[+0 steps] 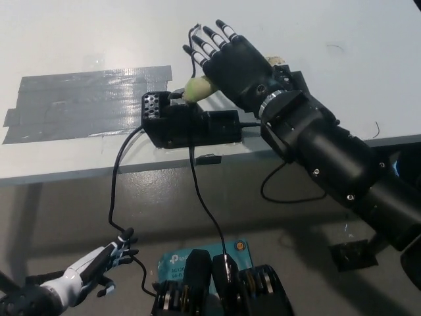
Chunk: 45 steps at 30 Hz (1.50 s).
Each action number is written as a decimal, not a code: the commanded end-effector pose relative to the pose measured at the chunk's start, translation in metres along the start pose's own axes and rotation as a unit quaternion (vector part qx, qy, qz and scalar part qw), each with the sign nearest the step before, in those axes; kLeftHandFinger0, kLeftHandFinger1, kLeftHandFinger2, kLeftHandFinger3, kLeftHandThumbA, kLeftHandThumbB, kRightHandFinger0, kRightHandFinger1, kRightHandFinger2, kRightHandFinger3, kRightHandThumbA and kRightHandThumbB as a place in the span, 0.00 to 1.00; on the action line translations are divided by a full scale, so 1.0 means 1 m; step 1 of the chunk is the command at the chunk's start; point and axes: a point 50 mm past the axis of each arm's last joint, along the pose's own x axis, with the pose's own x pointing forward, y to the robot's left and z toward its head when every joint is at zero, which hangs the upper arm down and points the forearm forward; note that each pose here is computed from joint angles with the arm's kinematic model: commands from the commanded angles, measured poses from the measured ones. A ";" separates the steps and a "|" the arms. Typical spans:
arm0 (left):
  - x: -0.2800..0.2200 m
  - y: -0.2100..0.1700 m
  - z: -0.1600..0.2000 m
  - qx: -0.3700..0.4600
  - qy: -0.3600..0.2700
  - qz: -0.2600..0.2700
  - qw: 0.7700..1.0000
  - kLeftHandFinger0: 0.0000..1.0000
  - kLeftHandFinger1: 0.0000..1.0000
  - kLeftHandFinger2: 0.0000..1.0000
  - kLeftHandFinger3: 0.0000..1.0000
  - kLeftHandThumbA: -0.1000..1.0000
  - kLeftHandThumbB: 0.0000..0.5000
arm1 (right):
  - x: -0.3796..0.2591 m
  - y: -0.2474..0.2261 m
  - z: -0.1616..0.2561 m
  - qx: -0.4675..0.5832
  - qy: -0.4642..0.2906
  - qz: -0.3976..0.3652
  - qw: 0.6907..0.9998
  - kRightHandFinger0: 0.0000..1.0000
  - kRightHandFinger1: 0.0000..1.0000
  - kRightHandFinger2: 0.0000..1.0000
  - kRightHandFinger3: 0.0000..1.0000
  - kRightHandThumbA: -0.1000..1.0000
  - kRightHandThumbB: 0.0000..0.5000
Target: The robot uses its right hand to grab and lift the soldering gun kept on the middle of the table and puts it in its base
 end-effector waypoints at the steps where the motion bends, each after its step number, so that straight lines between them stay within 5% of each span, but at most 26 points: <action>1: -0.006 0.007 0.002 0.007 -0.012 0.003 1.000 1.00 1.00 1.00 1.00 1.00 0.77 | -0.011 -0.051 -0.023 0.052 0.042 0.059 0.996 1.00 1.00 1.00 1.00 0.77 1.00; 5: -0.008 0.008 -0.003 0.007 -0.008 0.007 1.000 0.98 0.99 1.00 1.00 1.00 0.77 | -0.042 -0.071 -0.037 0.090 0.026 0.041 0.995 1.00 1.00 1.00 1.00 0.73 1.00; 8: -0.010 0.008 -0.008 0.003 -0.005 0.009 1.000 0.96 1.00 1.00 1.00 1.00 0.79 | -0.060 -0.083 -0.040 0.066 0.019 0.026 0.997 1.00 1.00 1.00 1.00 0.80 1.00; 14: -0.013 0.007 -0.016 0.011 0.004 0.014 1.000 0.96 0.98 1.00 1.00 1.00 0.79 | -0.150 -0.124 -0.045 0.069 -0.009 -0.074 0.995 1.00 1.00 1.00 1.00 0.79 1.00; 16: -0.016 0.009 -0.020 0.008 0.008 0.015 1.000 0.94 0.97 1.00 1.00 1.00 0.78 | -0.215 -0.133 -0.042 0.113 -0.015 -0.094 0.989 1.00 1.00 1.00 1.00 0.64 1.00; 19: -0.015 0.010 -0.022 0.003 0.007 0.016 1.000 0.94 0.98 1.00 1.00 1.00 0.69 | -0.271 -0.124 -0.045 0.160 -0.001 -0.110 0.981 1.00 1.00 1.00 1.00 0.58 1.00; 21: -0.016 0.011 -0.023 -0.004 0.008 0.018 1.000 0.95 1.00 1.00 1.00 1.00 0.69 | -0.296 -0.107 -0.051 0.188 0.020 -0.110 0.976 1.00 1.00 1.00 1.00 0.49 1.00; 23: -0.015 0.011 -0.023 -0.009 0.007 0.016 1.000 0.97 1.00 1.00 1.00 1.00 0.68 | -0.318 -0.086 -0.058 0.202 0.060 -0.112 0.971 1.00 1.00 1.00 1.00 0.60 1.00; 27: -0.022 0.012 -0.028 -0.032 0.013 0.022 0.999 0.99 1.00 1.00 1.00 1.00 0.68 | -0.390 -0.016 -0.061 0.318 0.248 -0.102 0.909 1.00 1.00 1.00 1.00 0.53 0.70; 30: -0.022 0.012 -0.031 -0.031 0.016 0.024 0.999 0.98 1.00 1.00 1.00 1.00 0.69 | -0.422 0.060 -0.070 0.349 0.362 -0.079 0.861 1.00 1.00 1.00 1.00 0.50 0.67; 38: -0.028 0.015 -0.040 -0.033 0.033 0.029 0.998 0.91 1.00 1.00 1.00 1.00 0.64 | -0.467 0.188 -0.064 0.408 0.432 0.006 0.804 1.00 1.00 1.00 1.00 0.43 0.63; 41: -0.034 0.015 -0.049 -0.036 0.038 0.039 0.998 0.91 0.98 1.00 1.00 1.00 0.65 | -0.481 0.230 -0.054 0.472 0.438 0.022 0.765 1.00 1.00 1.00 1.00 0.40 0.64; 42: -0.036 0.017 -0.050 -0.032 0.042 0.046 0.998 0.90 0.96 1.00 1.00 1.00 0.62 | -0.482 0.240 -0.047 0.530 0.443 0.049 0.721 1.00 1.00 1.00 1.00 0.30 0.64; 43: -0.036 0.019 -0.051 -0.039 0.044 0.047 0.997 0.90 0.97 1.00 1.00 1.00 0.60 | -0.479 0.245 -0.046 0.550 0.438 0.061 0.709 1.00 1.00 1.00 1.00 0.25 0.64; 45: -0.033 0.021 -0.050 -0.047 0.045 0.044 0.997 0.91 0.98 1.00 1.00 1.00 0.64 | -0.476 0.246 -0.047 0.565 0.434 0.064 0.699 0.76 0.84 1.00 1.00 0.18 0.63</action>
